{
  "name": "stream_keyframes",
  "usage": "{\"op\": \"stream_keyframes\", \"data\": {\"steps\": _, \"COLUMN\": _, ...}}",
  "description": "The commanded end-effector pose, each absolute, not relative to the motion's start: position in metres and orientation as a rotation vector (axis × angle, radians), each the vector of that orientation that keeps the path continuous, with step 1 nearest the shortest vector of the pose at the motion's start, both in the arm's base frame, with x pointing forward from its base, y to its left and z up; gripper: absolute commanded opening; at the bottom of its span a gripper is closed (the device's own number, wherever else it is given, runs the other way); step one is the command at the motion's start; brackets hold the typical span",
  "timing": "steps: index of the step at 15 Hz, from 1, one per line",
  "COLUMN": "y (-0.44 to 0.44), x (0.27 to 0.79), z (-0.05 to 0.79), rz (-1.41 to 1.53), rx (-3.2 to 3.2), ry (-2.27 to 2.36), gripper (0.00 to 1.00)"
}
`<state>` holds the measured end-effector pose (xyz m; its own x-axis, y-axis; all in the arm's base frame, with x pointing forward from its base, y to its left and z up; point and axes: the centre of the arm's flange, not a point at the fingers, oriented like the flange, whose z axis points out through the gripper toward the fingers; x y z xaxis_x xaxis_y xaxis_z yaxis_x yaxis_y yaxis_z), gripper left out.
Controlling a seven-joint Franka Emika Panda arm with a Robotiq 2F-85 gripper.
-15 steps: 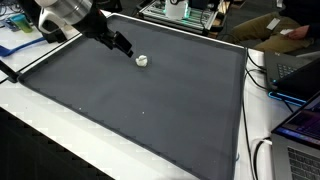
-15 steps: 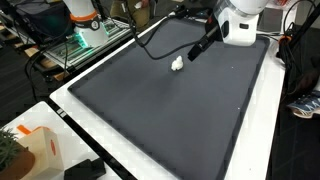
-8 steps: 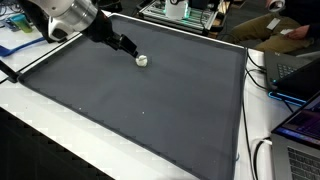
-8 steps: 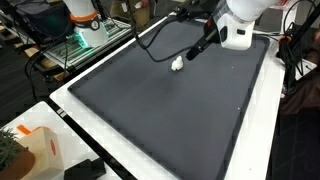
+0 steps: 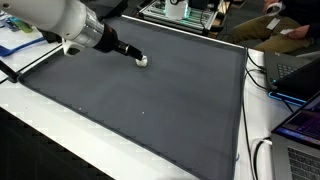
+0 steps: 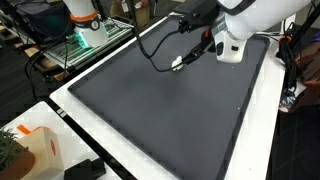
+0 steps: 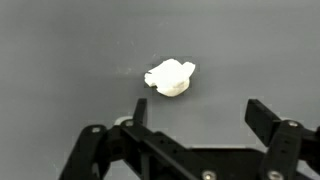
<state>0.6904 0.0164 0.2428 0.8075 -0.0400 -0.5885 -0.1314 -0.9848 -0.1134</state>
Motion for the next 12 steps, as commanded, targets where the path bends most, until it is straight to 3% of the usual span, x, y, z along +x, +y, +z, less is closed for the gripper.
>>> {"op": "stream_keyframes", "data": {"steps": 1, "y": 0.015, "x": 0.713, "z": 0.234, "rz": 0.974, "rx": -2.814, "ry": 0.118, "gripper": 1.0}}
{"op": "stream_keyframes", "data": {"steps": 7, "y": 0.018, "x": 0.704, "z": 0.245, "rz": 0.954, "rx": -2.821, "ry": 0.177, "gripper": 1.0}}
{"op": "stream_keyframes", "data": {"steps": 12, "y": 0.052, "x": 0.642, "z": 0.301, "rz": 0.815, "rx": -2.907, "ry": 0.272, "gripper": 1.0}}
